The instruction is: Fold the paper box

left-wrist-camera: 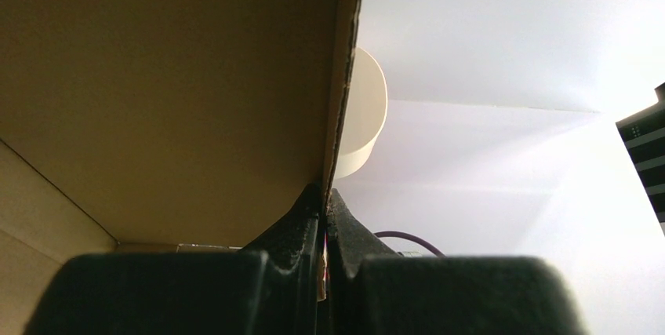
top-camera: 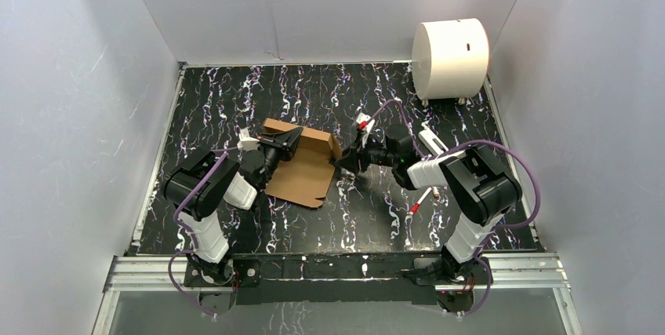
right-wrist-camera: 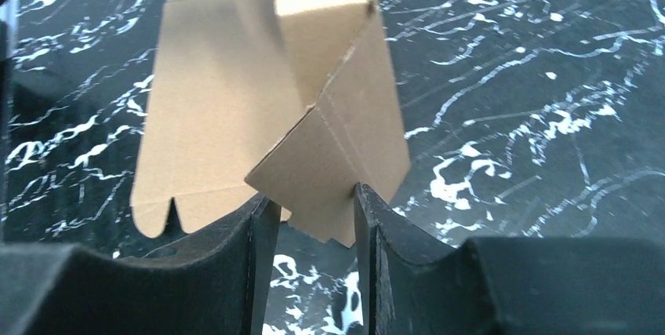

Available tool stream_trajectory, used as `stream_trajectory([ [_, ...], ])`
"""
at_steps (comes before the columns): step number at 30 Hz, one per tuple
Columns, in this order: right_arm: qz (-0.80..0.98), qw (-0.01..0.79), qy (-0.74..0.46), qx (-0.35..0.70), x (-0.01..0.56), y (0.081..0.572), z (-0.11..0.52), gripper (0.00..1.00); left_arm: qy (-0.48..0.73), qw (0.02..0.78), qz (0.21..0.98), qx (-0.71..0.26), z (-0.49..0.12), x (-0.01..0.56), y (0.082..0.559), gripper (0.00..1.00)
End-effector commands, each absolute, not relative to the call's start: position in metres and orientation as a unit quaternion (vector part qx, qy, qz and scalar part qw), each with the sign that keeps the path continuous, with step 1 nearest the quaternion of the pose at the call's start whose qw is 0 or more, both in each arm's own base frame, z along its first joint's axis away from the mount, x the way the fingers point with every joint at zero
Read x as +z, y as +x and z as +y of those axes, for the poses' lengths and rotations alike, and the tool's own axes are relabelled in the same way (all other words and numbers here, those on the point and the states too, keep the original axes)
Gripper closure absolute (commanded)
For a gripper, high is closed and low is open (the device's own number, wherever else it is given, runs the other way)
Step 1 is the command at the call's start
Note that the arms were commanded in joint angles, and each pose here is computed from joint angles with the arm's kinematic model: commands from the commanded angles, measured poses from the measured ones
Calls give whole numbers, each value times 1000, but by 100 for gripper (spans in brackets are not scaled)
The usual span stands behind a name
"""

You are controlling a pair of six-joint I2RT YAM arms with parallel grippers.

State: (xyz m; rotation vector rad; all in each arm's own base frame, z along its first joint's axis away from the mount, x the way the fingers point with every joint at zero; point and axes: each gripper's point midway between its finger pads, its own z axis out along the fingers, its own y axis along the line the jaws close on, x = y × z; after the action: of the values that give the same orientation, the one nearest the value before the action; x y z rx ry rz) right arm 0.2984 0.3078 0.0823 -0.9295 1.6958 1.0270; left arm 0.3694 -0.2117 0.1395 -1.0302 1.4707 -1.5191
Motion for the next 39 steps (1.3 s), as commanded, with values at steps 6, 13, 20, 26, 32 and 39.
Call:
stream_trajectory([
  [6, 604, 466, -428, 484, 127, 277, 330, 50, -369, 374, 580, -622, -225, 148, 358, 100],
  [13, 595, 475, -429, 486, 130, 285, 346, 51, -357, 360, 584, -633, -232, 151, 355, 100],
  [20, 608, 515, -378, 472, 145, 302, 357, 54, -349, 356, 578, -646, -237, 162, 352, 100],
  [26, 646, 545, -306, 438, 149, 324, 345, 57, -341, 363, 581, -644, -236, 164, 350, 100],
  [32, 653, 538, -293, 446, 144, 321, 346, 57, -348, 358, 595, -630, -235, 147, 347, 100],
  [39, 659, 540, -283, 440, 132, 317, 339, 53, -344, 363, 599, -625, -233, 145, 346, 100],
])
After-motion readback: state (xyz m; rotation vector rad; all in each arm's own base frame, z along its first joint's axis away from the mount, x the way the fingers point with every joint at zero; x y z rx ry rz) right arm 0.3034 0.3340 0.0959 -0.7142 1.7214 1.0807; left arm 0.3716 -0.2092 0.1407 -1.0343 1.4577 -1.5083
